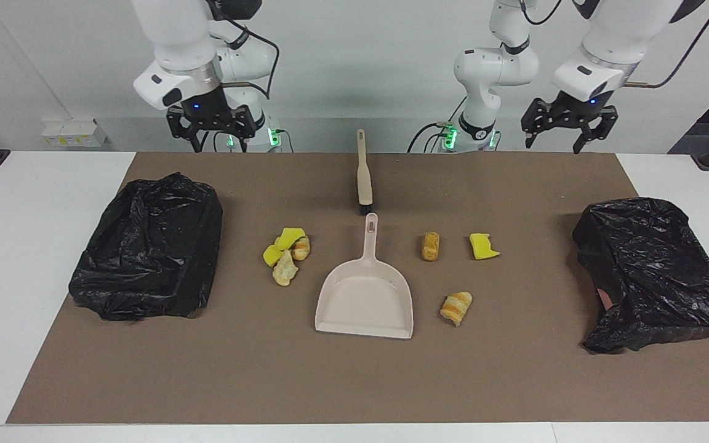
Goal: Sweep and dump trash in bin
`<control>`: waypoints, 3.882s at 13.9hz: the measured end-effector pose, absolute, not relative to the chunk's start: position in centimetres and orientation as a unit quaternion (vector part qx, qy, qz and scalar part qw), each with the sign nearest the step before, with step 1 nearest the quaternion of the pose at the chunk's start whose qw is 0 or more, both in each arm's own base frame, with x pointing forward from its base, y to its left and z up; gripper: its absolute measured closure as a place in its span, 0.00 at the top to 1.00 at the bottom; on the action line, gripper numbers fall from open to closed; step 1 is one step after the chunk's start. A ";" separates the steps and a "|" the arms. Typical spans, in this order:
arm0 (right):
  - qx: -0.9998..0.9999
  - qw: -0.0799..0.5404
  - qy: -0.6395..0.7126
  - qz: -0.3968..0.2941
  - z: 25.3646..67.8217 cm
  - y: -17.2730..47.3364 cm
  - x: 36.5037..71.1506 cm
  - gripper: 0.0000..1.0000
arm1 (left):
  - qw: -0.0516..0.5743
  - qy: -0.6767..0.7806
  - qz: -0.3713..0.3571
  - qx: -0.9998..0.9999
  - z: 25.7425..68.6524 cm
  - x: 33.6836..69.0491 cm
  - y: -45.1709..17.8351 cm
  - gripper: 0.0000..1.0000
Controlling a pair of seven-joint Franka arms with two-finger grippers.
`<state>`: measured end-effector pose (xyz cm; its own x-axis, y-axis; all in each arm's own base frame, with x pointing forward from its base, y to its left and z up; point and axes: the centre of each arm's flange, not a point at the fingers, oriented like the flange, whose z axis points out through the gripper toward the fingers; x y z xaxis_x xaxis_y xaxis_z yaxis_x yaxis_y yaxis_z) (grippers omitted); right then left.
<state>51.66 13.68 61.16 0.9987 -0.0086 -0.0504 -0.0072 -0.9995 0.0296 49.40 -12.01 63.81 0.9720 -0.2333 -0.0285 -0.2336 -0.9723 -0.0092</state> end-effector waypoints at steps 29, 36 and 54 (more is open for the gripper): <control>0.995 -0.041 -0.031 -0.080 34.3 37.9 57.3 0.82 | 0.007 0.060 0.063 -0.996 33.8 19.9 -42.5 0.62; 0.996 -0.043 -0.009 -0.079 34.6 38.0 57.3 0.31 | 0.016 0.061 0.076 -0.995 33.9 20.8 -41.7 0.26; 0.832 0.043 0.531 -0.156 38.1 31.6 52.5 0.31 | 0.030 -0.045 0.088 -0.995 40.6 43.3 -8.5 0.26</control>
